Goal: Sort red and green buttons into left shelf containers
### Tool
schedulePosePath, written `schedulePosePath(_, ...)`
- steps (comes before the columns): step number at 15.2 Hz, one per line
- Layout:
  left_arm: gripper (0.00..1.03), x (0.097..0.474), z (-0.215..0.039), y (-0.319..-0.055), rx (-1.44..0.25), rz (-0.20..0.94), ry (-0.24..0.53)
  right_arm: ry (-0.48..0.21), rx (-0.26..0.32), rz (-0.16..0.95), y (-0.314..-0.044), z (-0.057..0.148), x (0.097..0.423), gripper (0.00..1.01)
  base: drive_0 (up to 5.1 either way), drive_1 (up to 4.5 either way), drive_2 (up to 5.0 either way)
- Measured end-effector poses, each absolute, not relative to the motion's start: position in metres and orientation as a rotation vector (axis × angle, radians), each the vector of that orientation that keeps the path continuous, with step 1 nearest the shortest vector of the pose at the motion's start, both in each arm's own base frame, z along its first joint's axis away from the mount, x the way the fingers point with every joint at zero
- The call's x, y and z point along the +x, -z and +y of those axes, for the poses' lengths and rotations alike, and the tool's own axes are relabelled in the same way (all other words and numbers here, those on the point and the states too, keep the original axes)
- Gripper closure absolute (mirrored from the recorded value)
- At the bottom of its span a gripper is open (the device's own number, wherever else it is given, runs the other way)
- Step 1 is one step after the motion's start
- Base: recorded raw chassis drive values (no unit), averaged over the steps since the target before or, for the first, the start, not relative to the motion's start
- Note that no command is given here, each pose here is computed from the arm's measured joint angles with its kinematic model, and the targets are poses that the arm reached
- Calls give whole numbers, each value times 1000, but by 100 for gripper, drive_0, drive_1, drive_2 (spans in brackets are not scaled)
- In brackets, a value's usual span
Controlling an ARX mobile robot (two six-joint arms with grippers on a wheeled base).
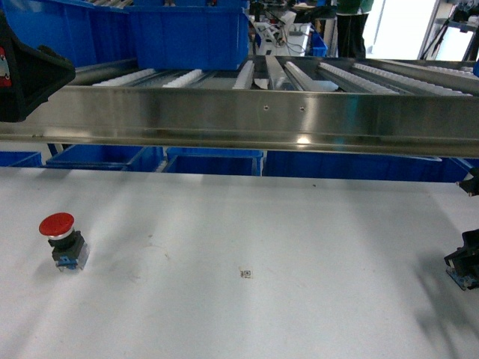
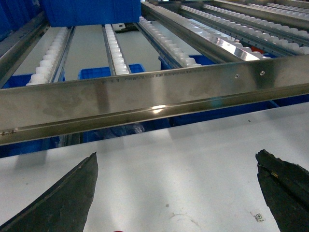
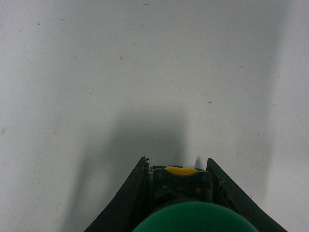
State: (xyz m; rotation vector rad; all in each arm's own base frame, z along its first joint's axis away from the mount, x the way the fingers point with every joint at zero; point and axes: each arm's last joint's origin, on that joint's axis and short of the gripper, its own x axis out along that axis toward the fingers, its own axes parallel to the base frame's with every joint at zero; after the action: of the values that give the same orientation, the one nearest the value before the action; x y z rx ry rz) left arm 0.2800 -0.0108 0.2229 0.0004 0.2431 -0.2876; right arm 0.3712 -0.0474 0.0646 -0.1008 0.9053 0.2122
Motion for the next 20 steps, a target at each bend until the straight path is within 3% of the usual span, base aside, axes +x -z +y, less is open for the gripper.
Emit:
schedulePosePath(5,5,280,-11,-223,0,243,287,-187,-115,806,-73,-42,339,72,0,0,0)
schedulePosePath(6,5,280,-11,-223,0,243,288,-178,-133,713,-89,-38,327,72,0,0,0)
schedulePosePath(7,5,280,-11,-223,0,243,288,-159,-141,543,-121,-35,301,72,0,0,0)
schedulePosePath(8,5,280,-11,-223,0,243,288,-149,-124,479,-133,-33,277,72,0,0,0)
schedulePosePath(12,5,280,-11,-223,0,244,288,-137,-75,431,-142,-28,217,72,0,0,0)
schedulePosePath(14,5,280,-11,-223,0,243,288,-148,-85,362,-153,-21,186,72,0,0,0)
schedulePosePath(16,5,280,-11,-223,0,243,288,-138,-101,312,-159,-18,178,72,0,0,0)
schedulePosePath(20,5,280,-11,-223,0,243,282,-134,-100,322,-158,-18,178,72,0,0,0)
